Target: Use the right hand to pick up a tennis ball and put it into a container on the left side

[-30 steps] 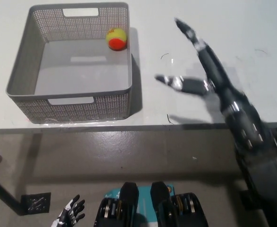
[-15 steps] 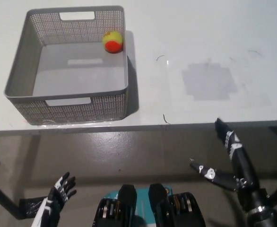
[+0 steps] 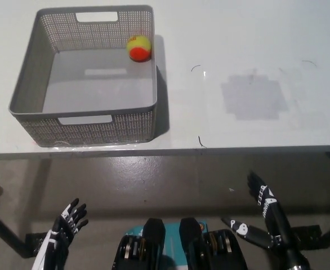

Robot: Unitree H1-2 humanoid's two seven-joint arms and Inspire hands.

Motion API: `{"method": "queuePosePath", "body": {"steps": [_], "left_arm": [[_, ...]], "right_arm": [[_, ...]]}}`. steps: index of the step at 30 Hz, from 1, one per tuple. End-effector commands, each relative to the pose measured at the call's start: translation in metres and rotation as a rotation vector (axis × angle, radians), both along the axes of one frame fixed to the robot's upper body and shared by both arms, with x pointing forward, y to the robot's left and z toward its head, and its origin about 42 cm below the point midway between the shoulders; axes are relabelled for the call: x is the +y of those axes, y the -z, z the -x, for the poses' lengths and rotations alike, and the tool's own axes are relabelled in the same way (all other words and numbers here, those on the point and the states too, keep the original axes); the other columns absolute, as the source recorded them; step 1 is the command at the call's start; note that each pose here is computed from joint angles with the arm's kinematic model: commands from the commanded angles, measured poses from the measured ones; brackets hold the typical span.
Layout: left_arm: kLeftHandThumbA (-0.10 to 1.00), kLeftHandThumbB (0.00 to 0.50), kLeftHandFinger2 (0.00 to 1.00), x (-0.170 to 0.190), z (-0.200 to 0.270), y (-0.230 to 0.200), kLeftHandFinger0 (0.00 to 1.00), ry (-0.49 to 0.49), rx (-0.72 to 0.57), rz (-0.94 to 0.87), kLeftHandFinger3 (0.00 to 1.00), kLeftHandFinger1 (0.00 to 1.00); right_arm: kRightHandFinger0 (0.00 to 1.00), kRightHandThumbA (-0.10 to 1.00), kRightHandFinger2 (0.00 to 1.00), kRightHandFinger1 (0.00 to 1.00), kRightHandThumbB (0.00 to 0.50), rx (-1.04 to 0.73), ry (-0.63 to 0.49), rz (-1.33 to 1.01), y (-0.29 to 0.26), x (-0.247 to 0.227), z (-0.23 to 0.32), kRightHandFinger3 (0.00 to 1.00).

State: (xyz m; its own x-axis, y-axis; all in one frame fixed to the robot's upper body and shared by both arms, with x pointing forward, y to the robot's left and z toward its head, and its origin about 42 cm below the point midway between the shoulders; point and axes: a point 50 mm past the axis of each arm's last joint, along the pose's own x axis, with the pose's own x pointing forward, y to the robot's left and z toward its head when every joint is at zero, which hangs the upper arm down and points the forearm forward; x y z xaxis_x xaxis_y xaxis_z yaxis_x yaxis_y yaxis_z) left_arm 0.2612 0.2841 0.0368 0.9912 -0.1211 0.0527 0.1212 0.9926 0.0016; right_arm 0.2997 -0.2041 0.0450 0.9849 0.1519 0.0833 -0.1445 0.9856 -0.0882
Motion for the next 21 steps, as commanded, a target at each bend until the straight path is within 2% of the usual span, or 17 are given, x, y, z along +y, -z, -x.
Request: {"method": "queuePosePath", "body": {"steps": [1, 8, 12, 14, 16, 21], "left_arm": [[1.00, 0.278, 1.00, 0.007, -0.010, -0.010, 1.00, 0.013, -0.032, -0.010, 1.00, 1.00], [1.00, 0.281, 1.00, 0.009, -0.009, -0.009, 1.00, 0.012, -0.020, -0.004, 1.00, 1.00], [1.00, 0.261, 1.00, 0.011, -0.011, -0.008, 1.00, 0.006, -0.030, -0.017, 1.00, 1.00], [1.00, 0.278, 1.00, 0.011, -0.011, -0.007, 1.00, 0.003, -0.024, -0.018, 1.00, 1.00], [1.00, 0.267, 1.00, 0.012, -0.012, -0.009, 1.00, -0.002, -0.031, -0.020, 1.00, 1.00], [1.00, 0.267, 1.00, 0.013, -0.014, -0.009, 1.00, -0.016, -0.036, -0.018, 1.00, 1.00]], "right_arm": [[1.00, 1.00, 1.00, 1.00, 0.169, -0.069, 0.026, -0.027, -0.006, -0.009, -0.001, 1.00], [1.00, 1.00, 1.00, 1.00, 0.151, -0.040, 0.026, -0.010, -0.001, -0.018, 0.012, 1.00], [1.00, 1.00, 1.00, 1.00, 0.141, -0.025, 0.020, 0.003, 0.001, -0.018, 0.015, 1.00], [1.00, 1.00, 1.00, 1.00, 0.140, -0.018, 0.008, 0.002, 0.002, -0.018, 0.015, 1.00], [1.00, 1.00, 1.00, 1.00, 0.167, 0.001, -0.003, -0.001, 0.002, -0.017, 0.012, 1.00], [1.00, 1.00, 1.00, 1.00, 0.190, 0.007, -0.025, 0.015, 0.002, -0.017, 0.007, 1.00]]}}
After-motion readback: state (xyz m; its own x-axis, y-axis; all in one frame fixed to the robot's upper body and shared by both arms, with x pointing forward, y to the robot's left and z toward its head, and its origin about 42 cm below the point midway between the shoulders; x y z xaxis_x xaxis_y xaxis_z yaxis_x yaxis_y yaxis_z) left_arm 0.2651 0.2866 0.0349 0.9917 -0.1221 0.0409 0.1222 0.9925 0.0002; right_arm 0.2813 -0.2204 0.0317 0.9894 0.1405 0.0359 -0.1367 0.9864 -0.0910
